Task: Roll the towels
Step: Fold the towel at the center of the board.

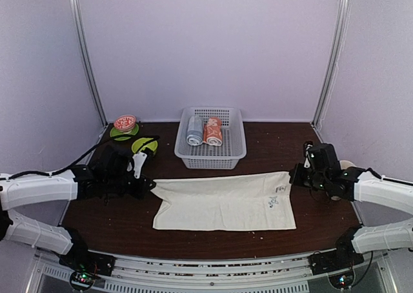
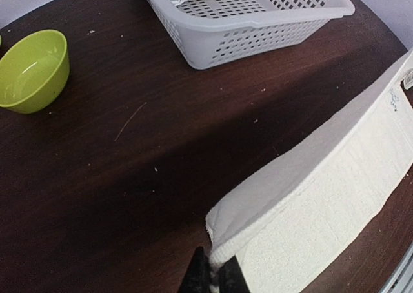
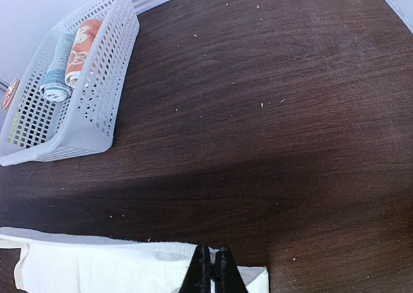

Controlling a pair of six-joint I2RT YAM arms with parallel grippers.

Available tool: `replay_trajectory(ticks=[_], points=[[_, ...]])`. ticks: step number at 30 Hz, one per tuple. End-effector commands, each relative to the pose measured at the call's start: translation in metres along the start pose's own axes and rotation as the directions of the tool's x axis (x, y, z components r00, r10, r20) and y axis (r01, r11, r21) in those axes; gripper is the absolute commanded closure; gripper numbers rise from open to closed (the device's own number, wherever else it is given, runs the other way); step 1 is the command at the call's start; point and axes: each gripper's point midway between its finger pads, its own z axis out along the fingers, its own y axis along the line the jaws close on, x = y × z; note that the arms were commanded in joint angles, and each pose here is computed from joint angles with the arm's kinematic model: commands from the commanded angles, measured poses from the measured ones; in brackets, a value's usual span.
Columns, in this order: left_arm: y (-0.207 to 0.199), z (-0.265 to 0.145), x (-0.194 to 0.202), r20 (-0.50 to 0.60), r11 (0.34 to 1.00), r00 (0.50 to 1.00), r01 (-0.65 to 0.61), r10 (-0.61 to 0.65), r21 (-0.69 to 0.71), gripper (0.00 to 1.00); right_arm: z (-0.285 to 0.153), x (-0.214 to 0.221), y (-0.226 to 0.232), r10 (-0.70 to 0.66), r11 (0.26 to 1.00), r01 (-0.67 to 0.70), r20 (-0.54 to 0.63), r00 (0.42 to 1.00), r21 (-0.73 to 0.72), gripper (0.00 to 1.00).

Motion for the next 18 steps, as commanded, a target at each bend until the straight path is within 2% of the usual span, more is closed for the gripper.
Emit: replay_trajectory(ticks=[1,5,10,18], points=[[-0.003,-0.016,-0.025,0.099,1.0,0.995,-0.011,0.01,0.01,1.0,-0.012,-0.011,0.0,0.017,1.0,-0.017,0.059,0.998,-0.012,1.0],[-0.03,-0.034,-0.045,0.186,0.986,0.981,-0.083,0.056,0.143,1.0,-0.029,-0.028,0.014,0.001,0.995,0.013,0.134,0.991,-0.101,1.0],[-0.044,-0.039,-0.047,0.227,0.97,0.972,-0.115,0.065,0.213,0.98,-0.03,-0.027,0.009,-0.018,0.997,0.027,0.131,0.991,-0.067,1.0],[-0.033,-0.004,-0.035,0.114,0.984,0.985,-0.145,0.132,0.108,1.0,-0.012,-0.015,0.008,-0.01,0.998,0.014,0.082,0.997,-0.058,1.0]])
